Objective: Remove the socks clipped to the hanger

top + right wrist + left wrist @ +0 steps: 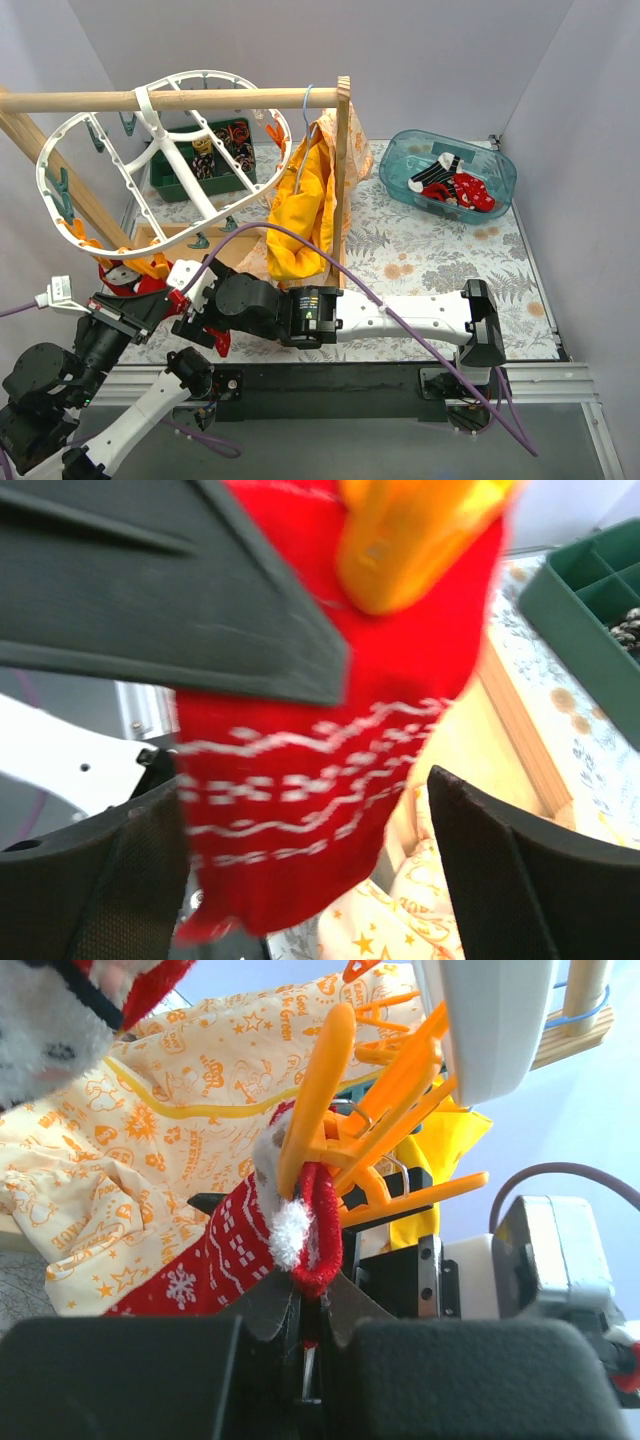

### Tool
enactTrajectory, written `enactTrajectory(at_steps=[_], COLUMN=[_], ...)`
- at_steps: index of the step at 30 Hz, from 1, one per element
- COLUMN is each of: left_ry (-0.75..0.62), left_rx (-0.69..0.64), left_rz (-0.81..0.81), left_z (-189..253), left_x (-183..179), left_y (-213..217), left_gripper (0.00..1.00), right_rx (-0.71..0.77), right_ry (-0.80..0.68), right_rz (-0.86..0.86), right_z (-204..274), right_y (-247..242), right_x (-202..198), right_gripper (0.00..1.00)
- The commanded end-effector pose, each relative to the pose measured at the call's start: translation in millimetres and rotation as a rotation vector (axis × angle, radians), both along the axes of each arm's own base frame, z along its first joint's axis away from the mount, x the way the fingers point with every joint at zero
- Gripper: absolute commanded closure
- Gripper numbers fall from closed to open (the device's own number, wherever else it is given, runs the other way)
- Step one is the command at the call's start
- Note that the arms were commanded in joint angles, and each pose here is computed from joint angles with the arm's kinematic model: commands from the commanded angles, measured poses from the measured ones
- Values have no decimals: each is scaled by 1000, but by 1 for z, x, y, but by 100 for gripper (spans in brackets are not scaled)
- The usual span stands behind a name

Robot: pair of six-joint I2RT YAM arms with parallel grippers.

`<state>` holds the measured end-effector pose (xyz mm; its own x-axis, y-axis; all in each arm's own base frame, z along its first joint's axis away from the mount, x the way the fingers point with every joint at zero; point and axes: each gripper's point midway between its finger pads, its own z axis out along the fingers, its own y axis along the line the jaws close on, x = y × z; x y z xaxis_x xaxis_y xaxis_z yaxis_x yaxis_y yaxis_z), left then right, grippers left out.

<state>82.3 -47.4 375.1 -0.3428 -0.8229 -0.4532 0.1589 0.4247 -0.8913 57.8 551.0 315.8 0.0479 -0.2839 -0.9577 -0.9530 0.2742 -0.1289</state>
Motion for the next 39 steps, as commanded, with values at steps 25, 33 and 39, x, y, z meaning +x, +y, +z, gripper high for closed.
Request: enactTrajectory(at_steps=[25, 33, 39], left_ry=[-106, -131, -137], left_rx=[13, 146, 180], left_rz=[345, 396, 394], left_z=[37, 53, 53], left_x=[17, 44, 51], left_y=[65, 56, 51], left_gripper=[45, 48, 52], right_rx=[164, 169, 177], right_ry=[54, 56, 54], right_rz=[98, 99, 98], right_z=[29, 31, 34], right_y=[-6, -10, -11], right_x=[-21, -21, -21], right_gripper=[96, 96, 97])
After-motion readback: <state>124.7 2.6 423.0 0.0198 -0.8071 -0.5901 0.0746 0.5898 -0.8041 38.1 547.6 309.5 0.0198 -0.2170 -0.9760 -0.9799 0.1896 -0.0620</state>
